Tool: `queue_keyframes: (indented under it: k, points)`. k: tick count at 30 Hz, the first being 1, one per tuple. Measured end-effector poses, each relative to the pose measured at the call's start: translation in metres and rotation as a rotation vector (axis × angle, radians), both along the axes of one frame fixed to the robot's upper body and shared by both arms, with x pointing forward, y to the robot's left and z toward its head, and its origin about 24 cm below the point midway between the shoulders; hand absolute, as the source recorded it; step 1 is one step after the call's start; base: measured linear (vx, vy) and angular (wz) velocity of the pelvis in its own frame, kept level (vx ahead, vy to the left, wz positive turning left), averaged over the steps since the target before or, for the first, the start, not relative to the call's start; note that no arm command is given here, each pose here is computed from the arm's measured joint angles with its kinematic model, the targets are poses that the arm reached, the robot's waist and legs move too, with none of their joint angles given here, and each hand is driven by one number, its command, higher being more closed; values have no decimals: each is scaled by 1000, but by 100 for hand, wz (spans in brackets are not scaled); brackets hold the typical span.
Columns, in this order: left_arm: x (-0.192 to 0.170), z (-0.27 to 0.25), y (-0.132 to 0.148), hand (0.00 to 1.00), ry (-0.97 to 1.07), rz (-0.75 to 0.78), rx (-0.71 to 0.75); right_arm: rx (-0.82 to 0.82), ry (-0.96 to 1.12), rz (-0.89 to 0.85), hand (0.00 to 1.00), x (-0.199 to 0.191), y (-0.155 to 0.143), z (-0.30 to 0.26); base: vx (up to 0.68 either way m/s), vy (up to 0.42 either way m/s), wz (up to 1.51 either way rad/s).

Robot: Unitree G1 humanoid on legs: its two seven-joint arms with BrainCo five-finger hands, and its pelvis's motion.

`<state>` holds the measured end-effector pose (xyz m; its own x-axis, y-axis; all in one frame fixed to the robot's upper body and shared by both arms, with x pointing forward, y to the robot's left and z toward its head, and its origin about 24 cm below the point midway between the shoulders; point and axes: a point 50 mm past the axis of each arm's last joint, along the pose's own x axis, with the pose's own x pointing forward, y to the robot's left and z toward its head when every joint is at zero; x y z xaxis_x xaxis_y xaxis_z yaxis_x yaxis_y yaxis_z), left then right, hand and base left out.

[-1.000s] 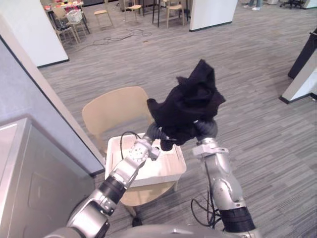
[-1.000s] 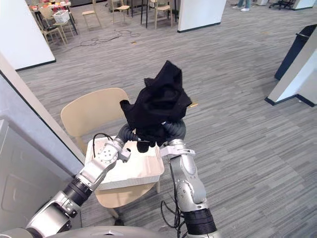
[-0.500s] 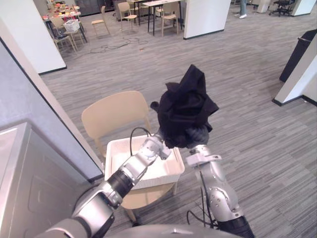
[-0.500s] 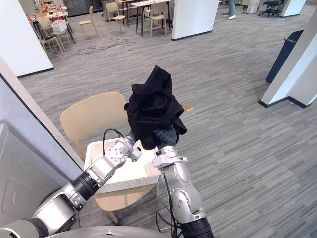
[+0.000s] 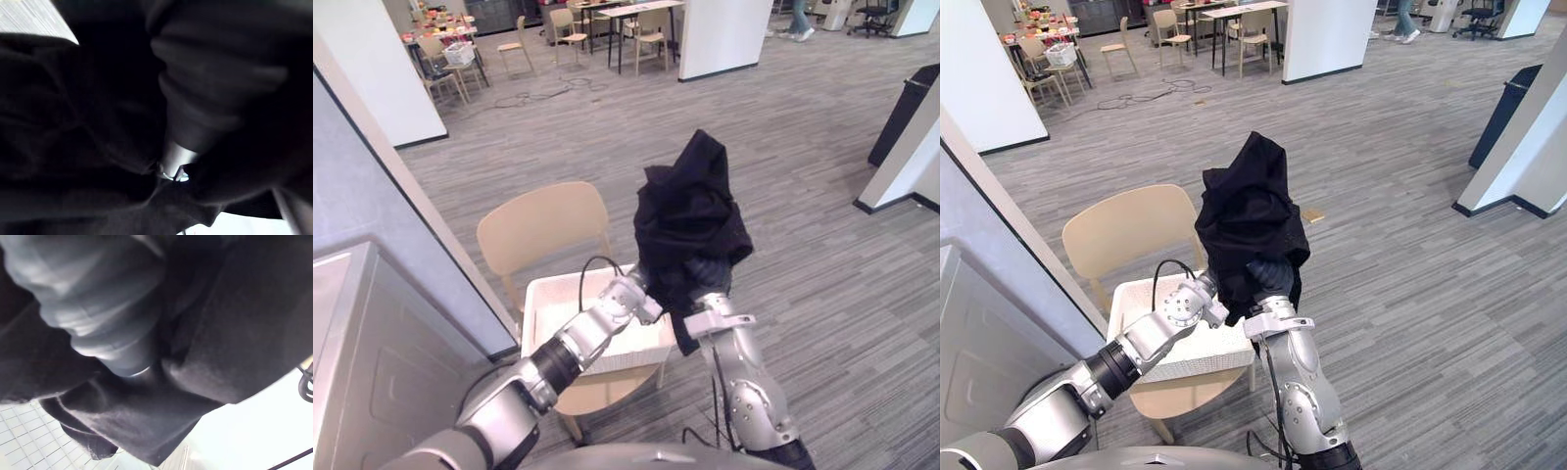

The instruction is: Pick up the laundry basket with both hands and put the clothes into the washing machine.

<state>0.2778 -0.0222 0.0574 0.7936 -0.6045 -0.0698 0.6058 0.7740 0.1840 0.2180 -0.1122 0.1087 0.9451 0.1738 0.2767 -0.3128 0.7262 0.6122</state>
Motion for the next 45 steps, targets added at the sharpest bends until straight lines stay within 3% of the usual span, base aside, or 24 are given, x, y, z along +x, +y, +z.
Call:
queue_keyframes:
  k: [10,11,18,22,25,34,42,45]
  points:
    - [0,4,-5,100,-7,-26,-6,16,-13,-25,100,-3,-3,0,1,1,4]
    - [-1,4,-5,100,-4,-29,-3,17,-6,-30,0,-4,-4,-2,12,8,7]
    - [0,-11,11,100,80,43,-24,73,132,-46,0,-19,-11,-27,2,1,1]
    - [11,-5,44,100,90,233,-134,145,478,-81,0,-54,-21,-88,0,0,0]
    - [15,-7,65,100,106,347,-182,162,576,-100,0,-74,-24,-103,11,-1,-1]
    - [4,-27,122,100,170,630,-256,190,619,-235,0,-87,-49,-111,2,0,0]
    - [-24,-43,174,100,226,864,-351,189,742,-396,0,-99,-78,-141,42,-2,0]
    - [-56,-60,200,100,276,976,-374,200,845,-530,0,-116,-101,-163,45,-2,1]
